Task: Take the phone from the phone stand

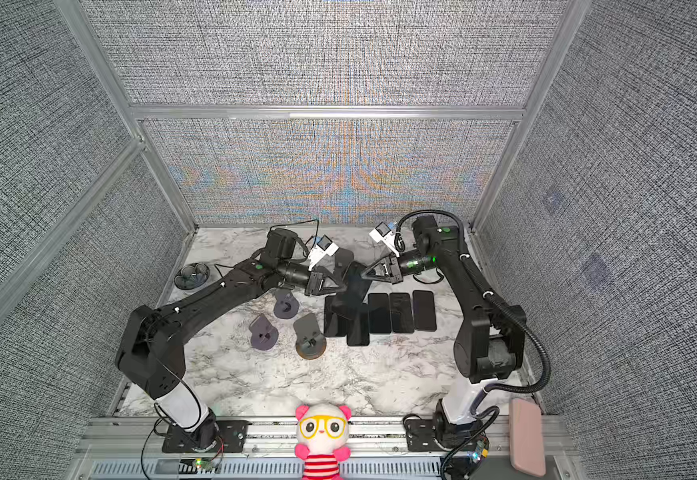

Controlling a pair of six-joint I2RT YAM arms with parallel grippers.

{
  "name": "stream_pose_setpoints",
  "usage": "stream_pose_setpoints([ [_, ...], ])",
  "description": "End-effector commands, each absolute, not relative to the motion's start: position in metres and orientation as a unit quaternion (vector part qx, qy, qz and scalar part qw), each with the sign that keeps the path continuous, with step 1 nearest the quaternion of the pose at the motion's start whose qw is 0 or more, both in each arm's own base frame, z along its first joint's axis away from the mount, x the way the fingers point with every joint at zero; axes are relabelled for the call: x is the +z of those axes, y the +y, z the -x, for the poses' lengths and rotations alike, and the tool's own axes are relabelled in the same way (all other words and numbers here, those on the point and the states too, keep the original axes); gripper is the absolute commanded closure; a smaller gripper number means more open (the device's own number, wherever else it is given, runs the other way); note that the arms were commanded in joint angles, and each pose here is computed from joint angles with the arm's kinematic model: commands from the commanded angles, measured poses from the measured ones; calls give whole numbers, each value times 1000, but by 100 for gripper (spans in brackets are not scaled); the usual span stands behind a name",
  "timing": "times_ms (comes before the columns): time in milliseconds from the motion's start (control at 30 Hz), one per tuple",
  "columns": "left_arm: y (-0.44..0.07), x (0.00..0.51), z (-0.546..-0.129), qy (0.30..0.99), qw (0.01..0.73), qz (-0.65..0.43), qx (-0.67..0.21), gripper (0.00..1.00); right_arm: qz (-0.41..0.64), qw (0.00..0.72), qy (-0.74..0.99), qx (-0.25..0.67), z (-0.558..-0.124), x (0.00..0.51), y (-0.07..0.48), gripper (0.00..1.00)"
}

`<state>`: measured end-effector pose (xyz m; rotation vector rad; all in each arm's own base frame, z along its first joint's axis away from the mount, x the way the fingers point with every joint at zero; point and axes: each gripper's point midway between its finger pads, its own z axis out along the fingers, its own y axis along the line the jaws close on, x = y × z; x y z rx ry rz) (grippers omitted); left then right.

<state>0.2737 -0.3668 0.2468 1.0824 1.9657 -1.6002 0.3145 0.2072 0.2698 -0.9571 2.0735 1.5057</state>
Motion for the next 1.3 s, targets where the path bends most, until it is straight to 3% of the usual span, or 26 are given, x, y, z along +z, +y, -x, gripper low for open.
stream_pose_setpoints([
  [0, -371, 258, -272, 678, 202, -397, -584, 100, 331, 196, 742, 549, -319, 271, 210, 79],
  [133, -371, 256, -275, 684, 208, -392, -578, 100, 307, 191, 761, 538, -331, 265, 205, 49],
  [200, -372, 254, -279, 691, 212, -385, -574, 100, 284, 192, 784, 517, -341, 261, 195, 42],
  [267, -372, 252, -286, 699, 223, -371, -569, 100, 246, 201, 801, 508, -351, 258, 183, 41],
  [500, -378, 263, -329, 733, 271, -261, -566, 100, 178, 279, 795, 508, -356, 255, 171, 41],
  [833, -387, 271, -337, 712, 253, -212, -619, 100, 180, 279, 781, 529, -358, 241, 199, 44],
  [1267, -387, 262, -334, 717, 238, -206, -622, 100, 178, 297, 759, 551, -377, 257, 205, 74],
])
